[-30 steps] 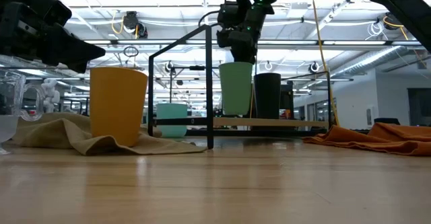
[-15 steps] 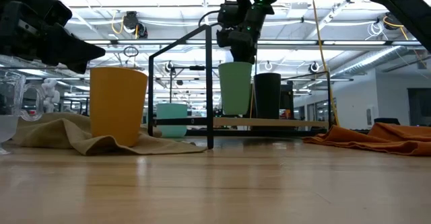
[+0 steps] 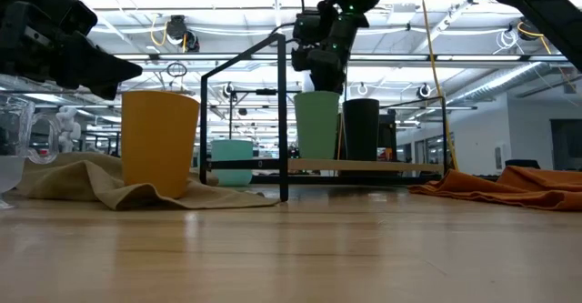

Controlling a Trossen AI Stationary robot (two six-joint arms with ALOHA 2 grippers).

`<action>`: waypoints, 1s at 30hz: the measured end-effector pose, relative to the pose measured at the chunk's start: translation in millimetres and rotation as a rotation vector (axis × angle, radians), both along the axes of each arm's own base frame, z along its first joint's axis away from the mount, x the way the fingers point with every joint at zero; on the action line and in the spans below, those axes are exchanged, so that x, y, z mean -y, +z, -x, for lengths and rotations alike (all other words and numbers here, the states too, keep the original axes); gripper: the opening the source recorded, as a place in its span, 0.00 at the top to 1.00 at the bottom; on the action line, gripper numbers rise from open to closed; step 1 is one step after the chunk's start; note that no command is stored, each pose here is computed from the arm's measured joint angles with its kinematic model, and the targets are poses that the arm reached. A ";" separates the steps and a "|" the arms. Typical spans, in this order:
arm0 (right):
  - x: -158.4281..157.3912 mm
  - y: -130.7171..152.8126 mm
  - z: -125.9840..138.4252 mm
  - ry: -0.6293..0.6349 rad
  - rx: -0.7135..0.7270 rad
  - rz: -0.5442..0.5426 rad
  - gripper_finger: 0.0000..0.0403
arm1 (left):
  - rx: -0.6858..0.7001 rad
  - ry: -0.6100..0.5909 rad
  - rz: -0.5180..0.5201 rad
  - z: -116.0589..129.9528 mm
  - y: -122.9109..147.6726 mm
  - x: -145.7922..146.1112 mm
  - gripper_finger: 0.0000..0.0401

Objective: Stack small to large cups/mugs on shelf
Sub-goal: Put the green cup on the shelf

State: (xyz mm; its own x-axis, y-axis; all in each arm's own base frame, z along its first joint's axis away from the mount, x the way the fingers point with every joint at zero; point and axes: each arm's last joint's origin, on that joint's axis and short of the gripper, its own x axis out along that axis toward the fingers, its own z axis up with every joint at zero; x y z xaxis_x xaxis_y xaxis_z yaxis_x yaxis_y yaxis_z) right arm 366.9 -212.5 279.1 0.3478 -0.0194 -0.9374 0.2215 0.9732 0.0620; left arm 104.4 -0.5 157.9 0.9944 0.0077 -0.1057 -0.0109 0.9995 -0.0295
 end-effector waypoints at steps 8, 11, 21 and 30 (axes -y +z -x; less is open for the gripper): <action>2.6 -3.0 2.7 0.002 -0.008 -0.004 1.00 | 0.000 0.000 0.000 0.0 0.0 0.0 0.98; 2.7 -3.0 2.7 0.006 -0.009 -0.001 1.00 | 0.000 0.000 0.000 0.0 0.0 0.0 0.97; 2.8 -3.5 2.7 0.007 -0.012 0.003 0.95 | 0.000 0.000 0.000 0.0 0.0 0.0 0.97; 2.8 -5.2 2.5 0.008 -0.018 0.000 0.90 | 0.000 0.000 0.000 0.0 0.0 0.0 0.97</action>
State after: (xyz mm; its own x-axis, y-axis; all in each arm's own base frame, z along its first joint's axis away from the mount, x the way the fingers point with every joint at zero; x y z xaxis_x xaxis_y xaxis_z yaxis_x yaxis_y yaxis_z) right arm 364.4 -215.2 273.9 0.3312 -0.0172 -0.9434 0.2150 0.9749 0.0577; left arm 104.4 -0.4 157.9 0.9944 0.0079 -0.1056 -0.0110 0.9995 -0.0292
